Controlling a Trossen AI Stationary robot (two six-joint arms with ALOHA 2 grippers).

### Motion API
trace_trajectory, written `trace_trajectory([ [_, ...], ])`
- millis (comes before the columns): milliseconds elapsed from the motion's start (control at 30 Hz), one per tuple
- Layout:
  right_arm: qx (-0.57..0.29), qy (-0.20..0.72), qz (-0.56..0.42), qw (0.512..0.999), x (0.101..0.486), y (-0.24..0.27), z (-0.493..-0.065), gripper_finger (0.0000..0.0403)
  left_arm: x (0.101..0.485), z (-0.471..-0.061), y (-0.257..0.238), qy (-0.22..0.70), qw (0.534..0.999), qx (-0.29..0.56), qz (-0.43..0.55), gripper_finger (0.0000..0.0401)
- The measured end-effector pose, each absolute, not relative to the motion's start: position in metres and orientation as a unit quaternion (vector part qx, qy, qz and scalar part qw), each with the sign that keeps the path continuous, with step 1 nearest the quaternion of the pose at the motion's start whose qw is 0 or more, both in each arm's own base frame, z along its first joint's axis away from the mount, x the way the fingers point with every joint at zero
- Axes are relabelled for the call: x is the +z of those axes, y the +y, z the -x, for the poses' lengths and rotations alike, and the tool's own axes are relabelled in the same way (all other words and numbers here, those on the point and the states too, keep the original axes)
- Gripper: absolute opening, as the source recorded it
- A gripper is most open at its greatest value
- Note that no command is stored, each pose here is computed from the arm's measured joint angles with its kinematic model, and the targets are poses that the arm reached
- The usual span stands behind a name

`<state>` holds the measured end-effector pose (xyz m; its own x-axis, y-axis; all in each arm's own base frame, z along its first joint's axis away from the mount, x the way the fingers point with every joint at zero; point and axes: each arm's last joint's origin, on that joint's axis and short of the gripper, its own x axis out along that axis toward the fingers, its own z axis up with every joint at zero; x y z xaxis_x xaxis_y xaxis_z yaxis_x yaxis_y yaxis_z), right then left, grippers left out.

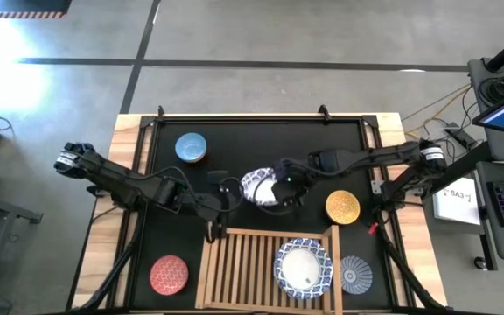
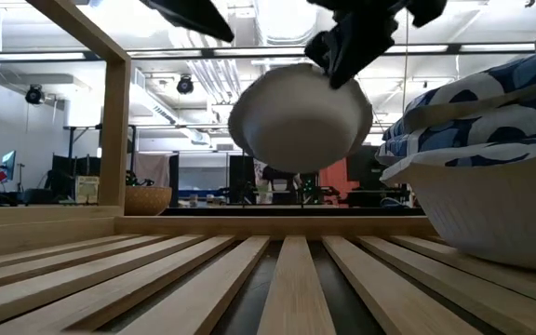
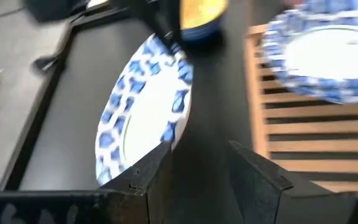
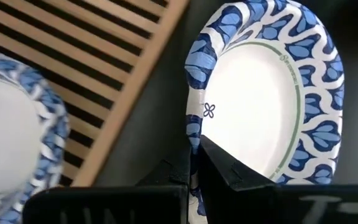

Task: Place and stack bowls onto a shelf
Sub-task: Stack the white patterned bowl on top of the white patterned bowl on the shelf

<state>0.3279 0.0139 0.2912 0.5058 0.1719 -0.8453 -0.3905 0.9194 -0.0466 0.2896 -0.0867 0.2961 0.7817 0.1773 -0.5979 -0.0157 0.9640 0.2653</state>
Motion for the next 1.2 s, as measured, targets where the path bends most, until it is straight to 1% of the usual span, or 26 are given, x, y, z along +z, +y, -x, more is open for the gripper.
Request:
trace_trajectory([
  [100,0.173,0.45,0.12,0.868,0.293,0.026,-0.331,0.0009,0.297,-0.292,-0.089,0.318,0.939,0.015,-0.133,0.0136],
  [233,0.18,0.428,0.123,0.877,0.296,0.036,-0.334,0.0009,0.293,-0.296,-0.091,0.322,0.937,0.005,-0.136,0.0136],
  [500,0.194,0.412,0.132,0.881,0.298,0.047,-0.334,0.0009,0.282,-0.305,-0.094,0.329,0.934,0.004,-0.137,0.0136],
  [767,0.207,0.4,0.14,0.882,0.299,0.058,-0.334,0.0009,0.282,-0.308,-0.095,0.319,0.94,0.004,-0.123,0.0134],
  [933,0.215,0.397,0.143,0.881,0.3,0.064,-0.333,0.0008,0.282,-0.308,-0.098,0.321,0.942,-0.028,-0.096,0.0116],
  [1067,0.219,0.381,0.146,0.886,0.302,0.069,-0.335,0.0008,0.282,-0.308,-0.099,0.324,0.941,-0.052,-0.084,0.009],
  [1200,0.22,0.374,0.144,0.889,0.303,0.072,-0.335,0.0008,0.282,-0.308,-0.099,0.324,0.941,-0.052,-0.083,0.0061],
])
